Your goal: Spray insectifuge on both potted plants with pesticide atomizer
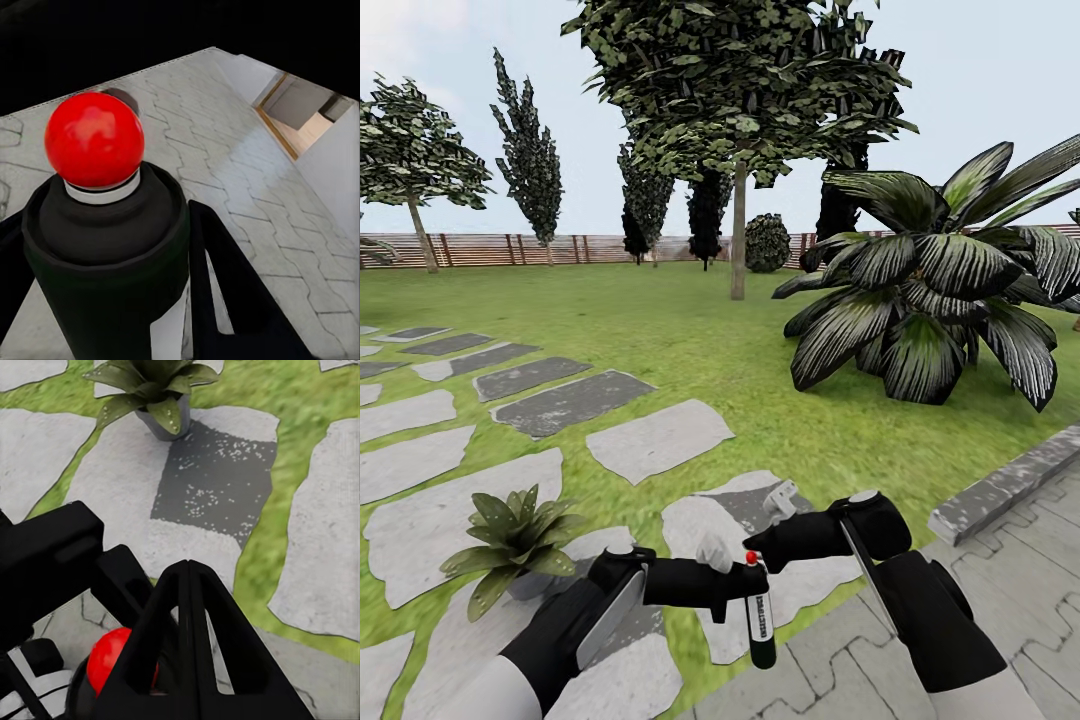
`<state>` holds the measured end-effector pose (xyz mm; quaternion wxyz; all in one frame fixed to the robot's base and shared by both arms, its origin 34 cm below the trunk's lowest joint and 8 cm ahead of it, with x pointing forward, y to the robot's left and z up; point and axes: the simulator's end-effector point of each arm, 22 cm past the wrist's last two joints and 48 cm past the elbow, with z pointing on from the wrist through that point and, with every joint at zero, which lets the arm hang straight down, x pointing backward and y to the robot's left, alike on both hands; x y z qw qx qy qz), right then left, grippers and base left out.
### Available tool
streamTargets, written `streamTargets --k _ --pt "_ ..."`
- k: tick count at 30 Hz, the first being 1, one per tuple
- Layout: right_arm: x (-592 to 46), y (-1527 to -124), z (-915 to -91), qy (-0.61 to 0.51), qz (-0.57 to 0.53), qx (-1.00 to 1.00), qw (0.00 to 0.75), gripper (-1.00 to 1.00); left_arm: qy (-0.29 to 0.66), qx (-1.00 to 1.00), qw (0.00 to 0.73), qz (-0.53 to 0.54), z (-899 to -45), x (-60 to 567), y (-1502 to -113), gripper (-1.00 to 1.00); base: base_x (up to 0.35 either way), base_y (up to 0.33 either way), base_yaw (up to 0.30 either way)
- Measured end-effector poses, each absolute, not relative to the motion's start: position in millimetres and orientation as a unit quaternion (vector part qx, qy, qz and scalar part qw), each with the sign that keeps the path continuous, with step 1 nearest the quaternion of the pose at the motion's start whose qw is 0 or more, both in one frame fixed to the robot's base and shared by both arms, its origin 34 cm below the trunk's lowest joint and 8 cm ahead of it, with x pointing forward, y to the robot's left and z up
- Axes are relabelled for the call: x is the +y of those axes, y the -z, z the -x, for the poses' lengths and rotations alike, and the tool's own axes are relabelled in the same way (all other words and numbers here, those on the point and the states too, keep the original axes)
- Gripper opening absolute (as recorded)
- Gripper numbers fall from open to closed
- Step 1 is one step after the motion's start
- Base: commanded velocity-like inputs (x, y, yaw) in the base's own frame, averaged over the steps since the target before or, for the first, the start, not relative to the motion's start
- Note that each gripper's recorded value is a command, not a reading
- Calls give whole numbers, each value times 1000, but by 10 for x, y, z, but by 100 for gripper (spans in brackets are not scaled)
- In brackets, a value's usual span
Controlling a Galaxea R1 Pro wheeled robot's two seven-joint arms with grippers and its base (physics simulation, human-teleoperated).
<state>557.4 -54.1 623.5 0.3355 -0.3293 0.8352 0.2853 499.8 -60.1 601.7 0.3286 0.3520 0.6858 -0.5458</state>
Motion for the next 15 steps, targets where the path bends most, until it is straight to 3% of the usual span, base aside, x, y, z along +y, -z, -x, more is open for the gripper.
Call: streamTargets --k 15 --pt "-554 -6268 -5585 -286 328 834 340 -100 539 695 329 -343 -5058 -518 -5946 -100 0 0 0"
